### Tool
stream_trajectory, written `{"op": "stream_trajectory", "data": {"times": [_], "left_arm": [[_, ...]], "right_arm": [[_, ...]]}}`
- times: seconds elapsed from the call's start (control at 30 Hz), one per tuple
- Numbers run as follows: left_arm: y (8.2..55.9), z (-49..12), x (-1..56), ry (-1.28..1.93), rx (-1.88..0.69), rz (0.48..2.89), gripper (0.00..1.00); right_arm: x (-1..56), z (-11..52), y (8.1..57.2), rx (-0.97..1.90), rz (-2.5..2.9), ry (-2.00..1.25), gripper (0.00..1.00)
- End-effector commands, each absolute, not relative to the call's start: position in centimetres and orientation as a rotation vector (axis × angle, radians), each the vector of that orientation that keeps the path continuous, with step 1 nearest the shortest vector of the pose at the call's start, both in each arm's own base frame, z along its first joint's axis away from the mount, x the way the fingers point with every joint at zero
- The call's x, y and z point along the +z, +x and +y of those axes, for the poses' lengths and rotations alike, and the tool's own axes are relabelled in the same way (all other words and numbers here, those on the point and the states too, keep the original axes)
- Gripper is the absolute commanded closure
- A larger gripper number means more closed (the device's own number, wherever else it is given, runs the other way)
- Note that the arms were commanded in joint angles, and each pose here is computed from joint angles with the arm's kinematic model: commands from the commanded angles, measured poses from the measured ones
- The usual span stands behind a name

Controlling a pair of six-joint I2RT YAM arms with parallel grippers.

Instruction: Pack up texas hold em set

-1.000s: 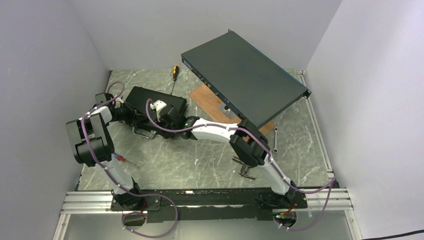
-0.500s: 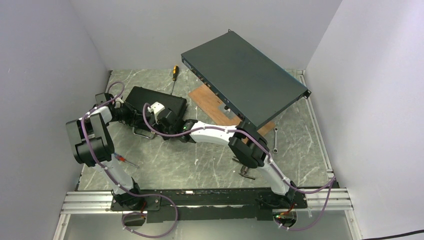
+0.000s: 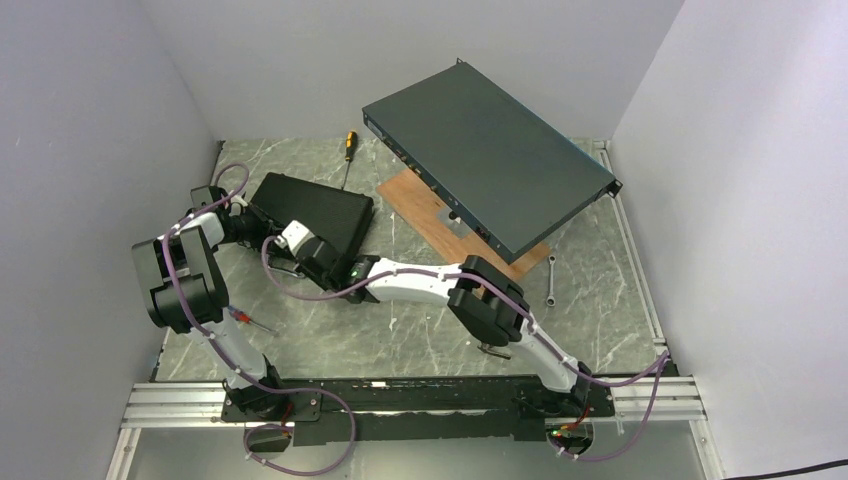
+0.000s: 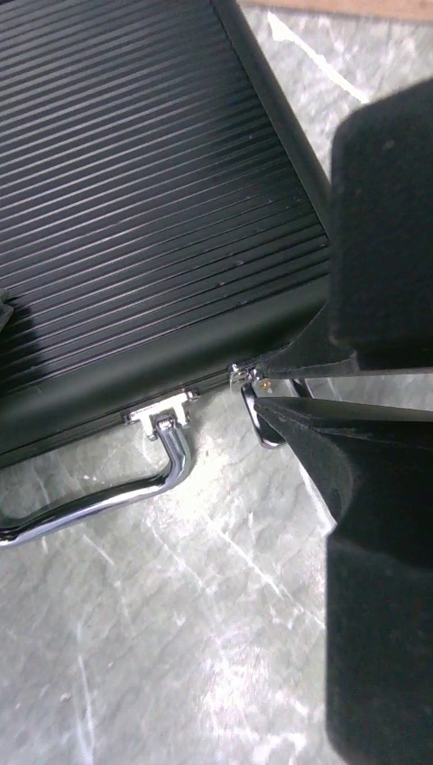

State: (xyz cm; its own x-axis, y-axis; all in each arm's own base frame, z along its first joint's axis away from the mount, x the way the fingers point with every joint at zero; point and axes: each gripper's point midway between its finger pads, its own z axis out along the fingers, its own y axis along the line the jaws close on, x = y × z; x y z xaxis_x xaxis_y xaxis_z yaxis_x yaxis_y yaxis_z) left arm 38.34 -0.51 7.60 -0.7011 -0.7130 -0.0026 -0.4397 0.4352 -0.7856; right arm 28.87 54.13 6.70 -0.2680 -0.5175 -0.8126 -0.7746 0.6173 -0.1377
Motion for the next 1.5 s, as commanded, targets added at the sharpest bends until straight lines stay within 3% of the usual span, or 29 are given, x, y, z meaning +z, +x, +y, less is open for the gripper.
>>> {"op": "stream_trajectory", "data": {"times": [0.0,0.3,0.63,0.77,1.07,1.47], "left_arm": [[36.7,0.8,3.7,-1.106,-0.973,2.465,0.89],[36.6,0.9,3.6,-1.109,-0.97,2.47,0.89],[36.6,0.9,3.5,-1.11,-0.97,2.474,0.89],[36.6,0.8,3.5,-1.102,-0.974,2.475,0.89],[37.2,1.1,5.0,-1.014,-0.944,2.447,0.81],[37.6,0.3,6.3,-0.85,-0.919,2.449,0.67]], "right_arm": [[2.3,51.9,27.4,0.07,1.916,-1.24,0.83],[-2.7,49.3,26.9,-0.403,1.653,-1.504,0.83],[-4.4,47.7,26.4,-0.486,1.595,-1.576,0.81],[-3.6,47.0,24.9,-0.329,1.711,-1.531,0.79],[5.1,45.9,22.0,0.172,1.984,-1.083,0.63],[10.1,48.5,27.2,0.327,2.03,-0.876,0.49]]}}
